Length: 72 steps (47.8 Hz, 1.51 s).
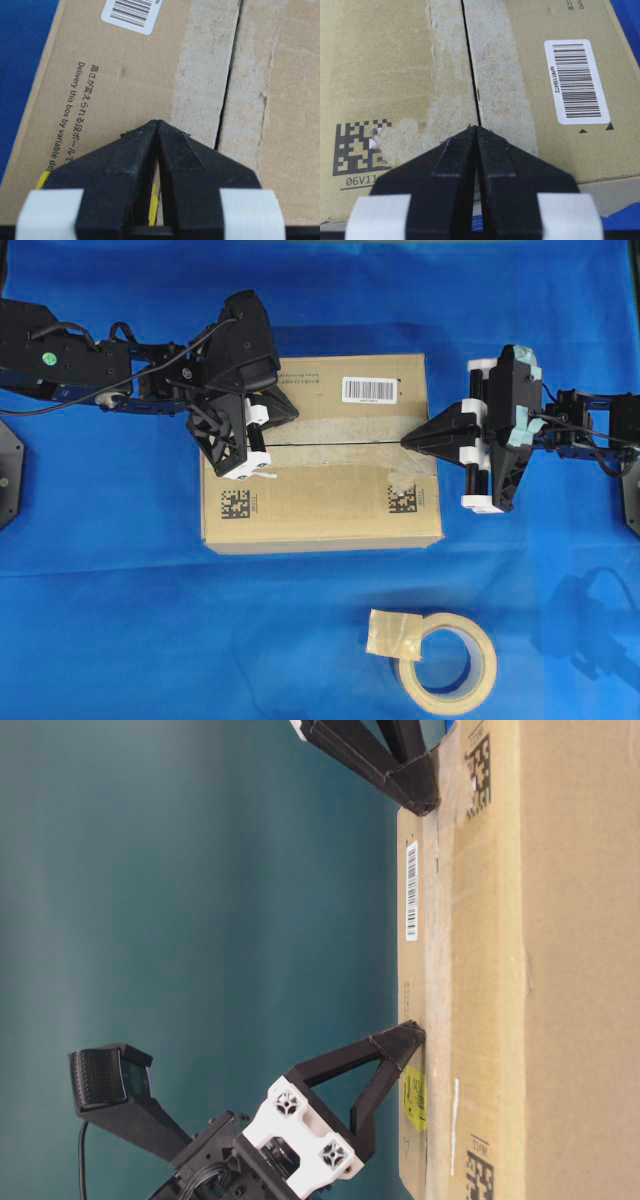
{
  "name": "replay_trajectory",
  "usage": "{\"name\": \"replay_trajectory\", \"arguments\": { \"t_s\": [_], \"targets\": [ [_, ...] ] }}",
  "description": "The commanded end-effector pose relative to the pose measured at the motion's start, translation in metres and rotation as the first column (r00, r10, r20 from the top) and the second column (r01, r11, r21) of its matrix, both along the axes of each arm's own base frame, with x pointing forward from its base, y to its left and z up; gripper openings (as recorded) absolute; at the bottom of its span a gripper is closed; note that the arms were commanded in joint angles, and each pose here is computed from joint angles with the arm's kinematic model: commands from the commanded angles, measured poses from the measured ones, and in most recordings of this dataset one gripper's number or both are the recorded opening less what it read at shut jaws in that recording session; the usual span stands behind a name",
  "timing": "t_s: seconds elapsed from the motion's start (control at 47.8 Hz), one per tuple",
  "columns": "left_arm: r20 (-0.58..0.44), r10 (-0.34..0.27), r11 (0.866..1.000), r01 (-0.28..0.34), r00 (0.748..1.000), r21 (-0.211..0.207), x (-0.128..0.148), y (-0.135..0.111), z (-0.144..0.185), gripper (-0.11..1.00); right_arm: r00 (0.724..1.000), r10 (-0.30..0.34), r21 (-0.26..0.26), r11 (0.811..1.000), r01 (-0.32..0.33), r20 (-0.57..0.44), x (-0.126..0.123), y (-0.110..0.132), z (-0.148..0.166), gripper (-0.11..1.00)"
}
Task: Close the cardboard box.
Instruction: 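Press the closed top flaps down with both grippers along the seam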
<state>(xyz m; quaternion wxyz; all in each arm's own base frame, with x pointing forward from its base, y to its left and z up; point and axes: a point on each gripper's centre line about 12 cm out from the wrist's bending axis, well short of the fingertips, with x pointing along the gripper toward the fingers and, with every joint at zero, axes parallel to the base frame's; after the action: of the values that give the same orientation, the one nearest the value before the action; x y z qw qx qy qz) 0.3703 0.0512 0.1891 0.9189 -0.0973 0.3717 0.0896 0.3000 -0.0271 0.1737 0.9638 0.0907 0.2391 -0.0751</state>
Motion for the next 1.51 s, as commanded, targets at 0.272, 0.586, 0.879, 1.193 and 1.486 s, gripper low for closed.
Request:
{"name": "replay_trajectory", "arguments": {
  "t_s": [0.272,0.586,0.879,1.193,1.486],
  "targets": [
    [0.07,-0.029,1.0,0.028,0.997,0.012,-0.003,-0.011,0.011,0.0,1.0,-0.023,0.003,1.0,0.023,0.011,-0.003,-0.006,0.002,0.0],
    [0.177,-0.05,0.998,0.044,0.983,0.041,-0.017,-0.017,0.014,0.0,0.999,-0.032,0.006,0.999,0.032,0.008,-0.004,-0.008,0.001,0.0],
    [0.498,-0.08,0.995,0.038,0.864,0.094,-0.058,-0.029,0.02,0.0,0.999,-0.031,0.005,1.0,0.031,0.01,-0.003,-0.008,0.001,0.0],
    [0.558,-0.12,0.992,0.071,0.821,0.109,-0.083,-0.043,-0.008,0.0,0.999,-0.032,0.006,0.999,0.032,0.011,-0.002,-0.008,0.002,0.0],
    [0.495,-0.113,0.992,0.065,0.862,0.112,-0.082,-0.039,-0.031,0.0,0.999,-0.035,0.011,0.999,0.035,0.012,-0.002,-0.008,0.002,0.0]
  ]
}}
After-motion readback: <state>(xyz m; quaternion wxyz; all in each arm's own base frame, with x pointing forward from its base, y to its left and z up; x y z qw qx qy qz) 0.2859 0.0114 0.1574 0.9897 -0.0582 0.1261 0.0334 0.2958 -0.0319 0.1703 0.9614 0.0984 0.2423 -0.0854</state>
